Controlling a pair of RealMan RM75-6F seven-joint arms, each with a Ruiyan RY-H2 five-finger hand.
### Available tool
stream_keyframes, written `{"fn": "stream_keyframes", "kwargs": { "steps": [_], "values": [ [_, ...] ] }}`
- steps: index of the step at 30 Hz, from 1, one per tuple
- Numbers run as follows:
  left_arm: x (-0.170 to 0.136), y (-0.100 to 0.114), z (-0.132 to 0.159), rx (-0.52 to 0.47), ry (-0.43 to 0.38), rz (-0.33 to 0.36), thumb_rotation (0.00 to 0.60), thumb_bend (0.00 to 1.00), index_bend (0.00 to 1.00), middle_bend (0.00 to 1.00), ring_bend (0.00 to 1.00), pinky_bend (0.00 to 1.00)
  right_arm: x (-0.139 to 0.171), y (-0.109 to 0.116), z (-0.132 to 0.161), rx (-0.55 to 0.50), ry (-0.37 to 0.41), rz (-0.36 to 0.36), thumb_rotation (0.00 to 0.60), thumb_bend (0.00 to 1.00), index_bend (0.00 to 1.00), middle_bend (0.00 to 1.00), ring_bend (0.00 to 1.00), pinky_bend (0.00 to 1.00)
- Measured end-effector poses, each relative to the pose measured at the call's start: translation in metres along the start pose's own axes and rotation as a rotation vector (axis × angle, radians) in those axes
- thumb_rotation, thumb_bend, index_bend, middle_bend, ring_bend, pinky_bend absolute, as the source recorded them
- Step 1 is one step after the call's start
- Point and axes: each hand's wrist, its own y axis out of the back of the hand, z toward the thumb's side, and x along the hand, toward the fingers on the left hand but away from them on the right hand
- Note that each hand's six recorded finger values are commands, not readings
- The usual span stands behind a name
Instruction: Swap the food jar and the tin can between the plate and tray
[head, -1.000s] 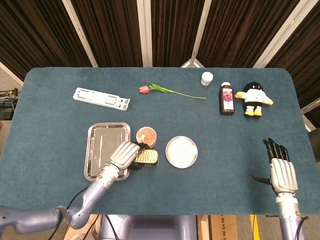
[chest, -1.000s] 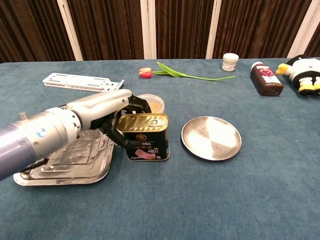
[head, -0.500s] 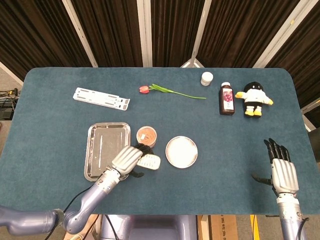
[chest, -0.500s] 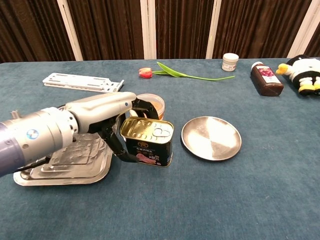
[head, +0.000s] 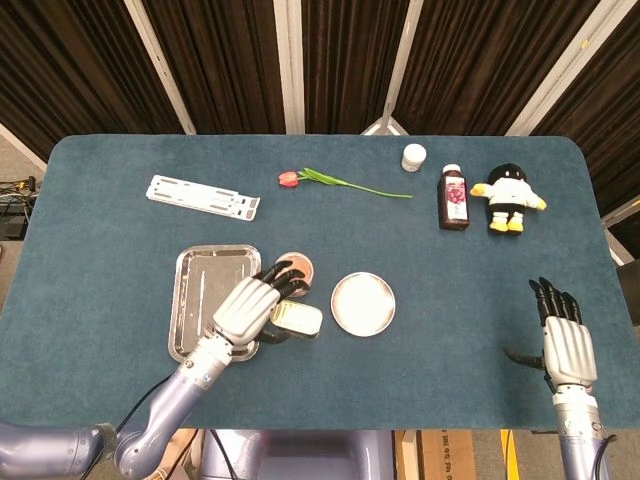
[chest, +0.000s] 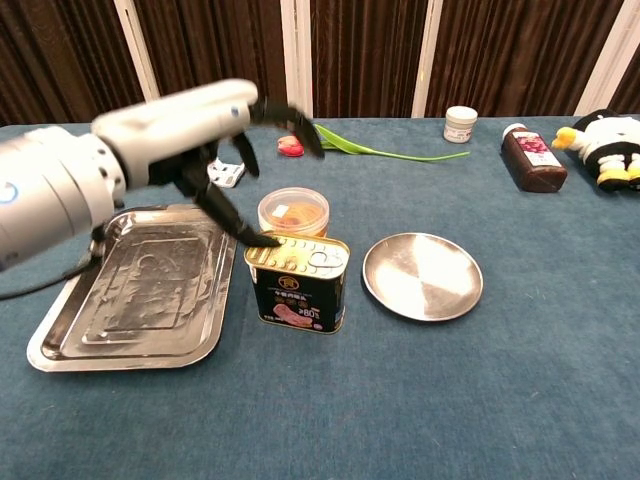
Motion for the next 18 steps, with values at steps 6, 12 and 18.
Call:
{"fn": "stream_keyframes", "kwargs": {
  "steps": [6,12,18],
  "values": [
    [0.016,0.011,-0.015,-0.023,0.018,0.100,0.600,0.09,0.25,0.05,0.00,0.05,-0.001,-0.002,-0.001,0.009,-0.006,0.003,0.600,0.01,0.00,0.02,0.09,0.00],
    [0.038,0.005,-0.041,-0.057,0.116,0.047,0.600,0.09,0.22,0.01,0.00,0.00,-0.004,-0.006,-0.002,0.015,-0.018,0.010,0.600,0.01,0.00,0.02,0.09,0.00],
    [0.057,-0.012,-0.064,-0.088,0.178,0.002,0.600,0.06,0.21,0.01,0.00,0.00,-0.007,-0.009,-0.003,0.017,-0.025,0.011,0.600,0.01,0.00,0.02,0.09,0.00]
  ]
}}
